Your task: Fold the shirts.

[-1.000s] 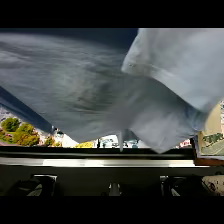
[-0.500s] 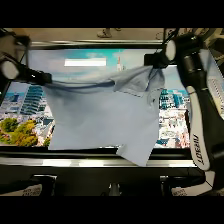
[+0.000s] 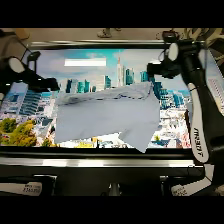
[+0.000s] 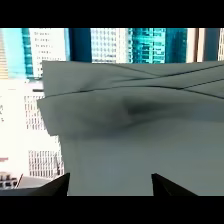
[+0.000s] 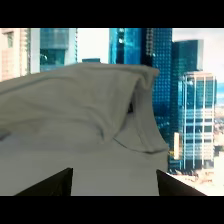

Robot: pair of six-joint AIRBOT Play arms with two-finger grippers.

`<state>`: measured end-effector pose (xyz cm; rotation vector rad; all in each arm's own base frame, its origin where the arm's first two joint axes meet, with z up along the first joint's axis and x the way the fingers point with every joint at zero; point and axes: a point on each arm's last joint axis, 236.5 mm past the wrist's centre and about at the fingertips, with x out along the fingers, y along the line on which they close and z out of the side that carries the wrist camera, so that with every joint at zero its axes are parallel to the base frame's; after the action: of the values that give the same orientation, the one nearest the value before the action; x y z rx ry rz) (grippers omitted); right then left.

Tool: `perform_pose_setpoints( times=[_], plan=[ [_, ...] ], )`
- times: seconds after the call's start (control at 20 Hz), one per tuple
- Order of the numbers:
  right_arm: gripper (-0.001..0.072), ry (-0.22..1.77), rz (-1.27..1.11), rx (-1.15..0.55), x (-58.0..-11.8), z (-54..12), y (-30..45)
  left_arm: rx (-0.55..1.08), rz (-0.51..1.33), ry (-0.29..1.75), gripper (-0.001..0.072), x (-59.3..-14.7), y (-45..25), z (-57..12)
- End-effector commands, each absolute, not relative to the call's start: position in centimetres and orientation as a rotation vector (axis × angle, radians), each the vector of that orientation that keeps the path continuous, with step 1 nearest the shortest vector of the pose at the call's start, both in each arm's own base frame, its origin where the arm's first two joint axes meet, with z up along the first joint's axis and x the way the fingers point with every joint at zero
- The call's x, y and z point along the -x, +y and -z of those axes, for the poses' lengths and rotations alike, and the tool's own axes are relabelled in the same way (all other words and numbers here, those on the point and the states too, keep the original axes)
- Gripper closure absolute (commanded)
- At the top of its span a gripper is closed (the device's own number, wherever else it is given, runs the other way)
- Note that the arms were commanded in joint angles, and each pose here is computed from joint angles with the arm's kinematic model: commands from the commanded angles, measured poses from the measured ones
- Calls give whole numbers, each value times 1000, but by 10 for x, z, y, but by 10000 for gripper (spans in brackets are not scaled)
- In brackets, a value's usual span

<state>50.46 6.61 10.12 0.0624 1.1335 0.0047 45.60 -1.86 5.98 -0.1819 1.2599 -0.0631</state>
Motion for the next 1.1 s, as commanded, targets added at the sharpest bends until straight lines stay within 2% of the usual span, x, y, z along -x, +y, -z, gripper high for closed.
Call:
perform_pose_setpoints(
  times=[0.0, 0.05, 0.15, 0.25, 0.4, 0.65, 0.75, 0.8, 0.85, 0.9, 0.95, 1.05],
  plan=[
    [188, 1396, -93, -173, -440, -91, 28, 278, -2, 1414, 103, -392, 26, -61],
    [223, 1464, -92, -201, -427, -76, 19, 313, -25, 1486, 104, -362, 32, -40],
    [223, 1586, -89, -230, -403, -44, 11, 369, -46, 1617, 108, -297, 31, 11],
    [222, 1652, -110, -248, -389, -17, 17, 421, -49, 1656, 117, -253, 23, 53],
    [222, 1642, -145, -305, -391, -2, 30, 534, -20, 1668, 119, -231, 2, 90],
    [221, 1642, -145, -290, -391, -1, 28, 591, 20, 1664, 123, -241, -19, 111],
    [221, 1657, -136, -267, -388, 0, 24, 608, 20, 1610, 221, -255, -23, 112],
    [220, 1663, -116, -247, -386, 2, 18, 624, 28, 1591, 226, -260, -29, 111],
    [219, 1667, -86, -218, -386, 4, 9, 635, 39, 1587, 339, -262, -34, 111],
    [217, 1669, -56, -191, -385, 8, 1, 633, 46, 1592, 382, -262, -37, 111],
    [212, 1684, -33, -187, -380, 17, -6, 628, 51, 1596, 536, -261, -38, 112],
    [172, 1729, -21, -240, -365, 45, -11, 624, 54, 1590, 680, -262, -38, 110]
  ],
)
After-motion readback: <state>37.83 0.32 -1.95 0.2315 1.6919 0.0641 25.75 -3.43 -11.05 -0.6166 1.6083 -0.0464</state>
